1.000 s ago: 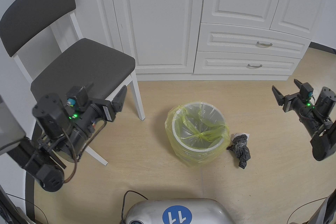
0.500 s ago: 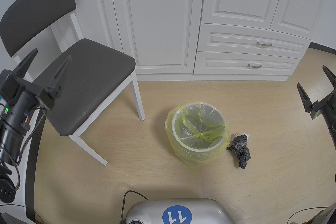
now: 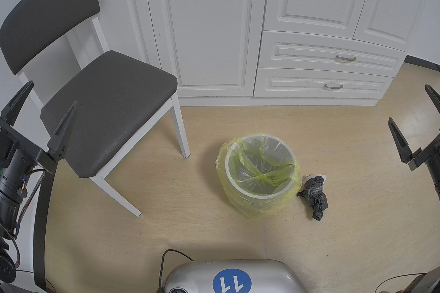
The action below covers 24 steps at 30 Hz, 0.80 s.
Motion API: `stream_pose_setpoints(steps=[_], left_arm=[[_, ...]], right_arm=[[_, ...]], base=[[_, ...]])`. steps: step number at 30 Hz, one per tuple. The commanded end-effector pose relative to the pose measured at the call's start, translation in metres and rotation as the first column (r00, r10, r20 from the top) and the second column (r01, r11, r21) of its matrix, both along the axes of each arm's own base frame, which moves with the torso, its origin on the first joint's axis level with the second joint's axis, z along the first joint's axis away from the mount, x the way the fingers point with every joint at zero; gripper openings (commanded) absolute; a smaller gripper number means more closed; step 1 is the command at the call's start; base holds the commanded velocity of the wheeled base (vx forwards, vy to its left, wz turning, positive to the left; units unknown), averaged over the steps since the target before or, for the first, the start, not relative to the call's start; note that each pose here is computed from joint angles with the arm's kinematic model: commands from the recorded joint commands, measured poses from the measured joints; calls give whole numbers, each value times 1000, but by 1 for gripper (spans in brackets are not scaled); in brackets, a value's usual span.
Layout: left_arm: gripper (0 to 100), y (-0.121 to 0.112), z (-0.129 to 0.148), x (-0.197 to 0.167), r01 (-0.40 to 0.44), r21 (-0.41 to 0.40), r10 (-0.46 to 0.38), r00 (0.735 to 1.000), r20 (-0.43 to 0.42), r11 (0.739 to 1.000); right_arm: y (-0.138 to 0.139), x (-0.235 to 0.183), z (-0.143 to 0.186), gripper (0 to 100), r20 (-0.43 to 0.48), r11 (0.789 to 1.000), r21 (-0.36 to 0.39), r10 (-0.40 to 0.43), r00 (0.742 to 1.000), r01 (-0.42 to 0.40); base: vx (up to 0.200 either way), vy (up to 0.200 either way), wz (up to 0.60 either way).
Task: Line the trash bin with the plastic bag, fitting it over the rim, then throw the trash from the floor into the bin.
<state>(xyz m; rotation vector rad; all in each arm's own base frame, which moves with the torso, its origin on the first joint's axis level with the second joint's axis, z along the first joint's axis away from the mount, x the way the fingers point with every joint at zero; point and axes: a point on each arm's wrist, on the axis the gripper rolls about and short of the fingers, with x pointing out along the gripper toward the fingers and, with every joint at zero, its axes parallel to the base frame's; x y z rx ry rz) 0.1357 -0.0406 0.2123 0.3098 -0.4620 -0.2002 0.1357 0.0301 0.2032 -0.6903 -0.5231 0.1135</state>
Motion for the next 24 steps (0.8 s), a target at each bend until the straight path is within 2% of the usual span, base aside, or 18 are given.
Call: stream_pose_setpoints(steps=[1,4,6,7,8,9,13,19,24], left_arm=[[100,1,-5,-3,-6,25,6,1000,-10,1000],[100,-2,-4,-8,26,32,-26,1000,8,999],[100,-8,3,-23,108,56,-112,991,75,993],[100,-8,3,-23,108,56,-112,991,75,993],[100,-7,8,-40,117,108,-132,981,145,987],[100,-4,10,-46,99,124,-120,978,172,987],[100,4,19,-58,71,116,-96,969,228,991],[100,6,14,-57,51,138,-76,981,181,989],[100,5,13,-56,52,140,-76,982,175,989]], right_arm=[[0,-3,1,100,21,1000,4,4,1000,-4],[0,-3,0,100,16,1000,2,2,1000,-2],[0,-3,-1,100,16,1000,-12,-5,1000,5],[0,-4,0,100,18,1000,-13,-5,1000,6],[-1,-5,-2,100,21,999,-38,-17,1000,18],[-1,-5,-2,100,22,999,-46,-21,1000,22],[0,-4,-6,100,3,998,-56,-22,1000,22],[0,-4,-8,100,-5,998,-60,-22,1000,22],[0,-4,-8,100,-5,998,-60,-22,1000,22]], base=[[0,0,0],[0,0,0],[0,0,0],[0,0,0],[0,0,0],[0,0,0],[0,0,0],[0,0,0],[0,0,0]])
